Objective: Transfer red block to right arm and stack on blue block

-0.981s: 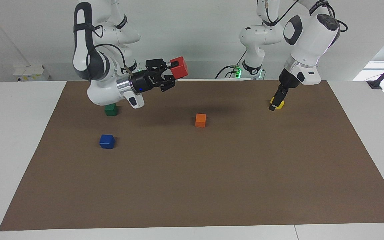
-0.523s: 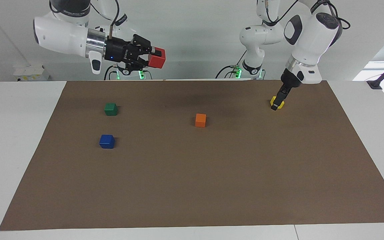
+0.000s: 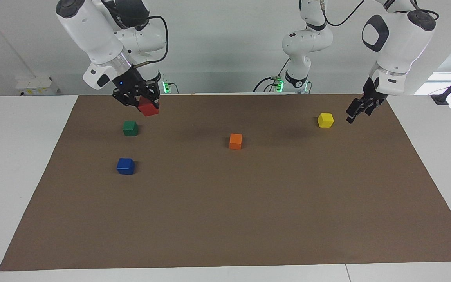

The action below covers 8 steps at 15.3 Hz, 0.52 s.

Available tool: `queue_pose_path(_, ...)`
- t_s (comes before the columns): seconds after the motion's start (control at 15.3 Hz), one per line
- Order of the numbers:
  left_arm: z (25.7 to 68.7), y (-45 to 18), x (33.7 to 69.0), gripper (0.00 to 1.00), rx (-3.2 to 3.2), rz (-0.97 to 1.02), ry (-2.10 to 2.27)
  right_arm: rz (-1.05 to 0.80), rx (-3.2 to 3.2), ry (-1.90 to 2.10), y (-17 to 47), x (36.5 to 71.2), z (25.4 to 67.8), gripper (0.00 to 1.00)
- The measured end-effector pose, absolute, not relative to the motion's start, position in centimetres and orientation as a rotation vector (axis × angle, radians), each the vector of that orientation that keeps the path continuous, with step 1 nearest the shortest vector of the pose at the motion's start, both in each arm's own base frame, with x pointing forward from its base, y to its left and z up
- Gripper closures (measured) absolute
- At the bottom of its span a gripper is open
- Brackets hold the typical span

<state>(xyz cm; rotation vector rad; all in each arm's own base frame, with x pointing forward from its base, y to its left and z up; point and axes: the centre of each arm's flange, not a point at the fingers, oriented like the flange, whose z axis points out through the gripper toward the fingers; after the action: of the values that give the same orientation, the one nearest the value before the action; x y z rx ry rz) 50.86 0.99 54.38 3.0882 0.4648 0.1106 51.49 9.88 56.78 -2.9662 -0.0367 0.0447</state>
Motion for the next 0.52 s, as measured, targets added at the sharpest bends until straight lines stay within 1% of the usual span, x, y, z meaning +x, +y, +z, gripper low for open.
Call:
queue_pose_path(0.13, 56.6, 0.7, 51.7, 0.0, 3.14, 0.082, 0.333, 0.031, -3.066, -0.049, 8.9, 52.2, 55.2, 0.44)
queue_pose_path(0.33, 59.6, 0.5, 55.0, 0.0, 3.185, 0.045, 0.176, 0.011, -3.127, -0.008, 6.6, 54.3, 50.9, 0.44)
queue_pose_path(0.52, 60.1, 0.3, 57.8, 0.0, 3.221, 0.009, 0.059, 0.017, -3.158, 0.036, 4.6, 56.4, 46.0, 0.44)
